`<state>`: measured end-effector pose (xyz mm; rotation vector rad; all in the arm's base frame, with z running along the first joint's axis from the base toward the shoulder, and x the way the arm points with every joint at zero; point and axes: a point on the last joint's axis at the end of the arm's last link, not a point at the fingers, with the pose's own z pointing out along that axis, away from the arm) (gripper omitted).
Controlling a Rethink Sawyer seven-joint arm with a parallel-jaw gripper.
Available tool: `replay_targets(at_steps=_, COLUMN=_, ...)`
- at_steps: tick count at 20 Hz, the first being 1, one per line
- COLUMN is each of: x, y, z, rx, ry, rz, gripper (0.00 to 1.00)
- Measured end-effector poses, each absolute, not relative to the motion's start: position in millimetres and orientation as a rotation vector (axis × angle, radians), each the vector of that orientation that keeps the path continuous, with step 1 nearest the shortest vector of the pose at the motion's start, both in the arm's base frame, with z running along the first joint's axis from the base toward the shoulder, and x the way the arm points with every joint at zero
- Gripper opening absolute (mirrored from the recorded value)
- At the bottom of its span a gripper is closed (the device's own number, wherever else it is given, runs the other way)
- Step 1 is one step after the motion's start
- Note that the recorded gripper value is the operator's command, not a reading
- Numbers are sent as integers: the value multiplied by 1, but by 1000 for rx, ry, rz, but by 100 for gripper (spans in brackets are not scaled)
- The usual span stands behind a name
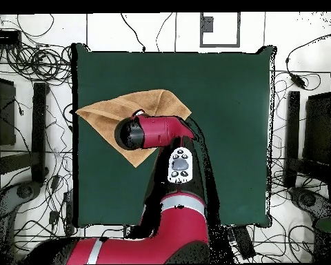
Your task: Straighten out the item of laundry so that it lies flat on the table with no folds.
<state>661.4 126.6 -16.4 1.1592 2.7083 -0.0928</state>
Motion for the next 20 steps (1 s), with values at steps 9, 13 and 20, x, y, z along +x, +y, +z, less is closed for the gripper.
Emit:
replay_targets(at_steps=9, x=659, y=126, z=-18, rx=1149, ry=2709, rz=-113, gripper=100)
replay_targets(at_steps=13, x=656, y=130, z=-19, rx=1118, ry=2707, rz=-134, gripper=100)
replay_targets(at_steps=20, x=644, y=141, z=-41, rx=1074, ry=2721, rz=-148, gripper=100)
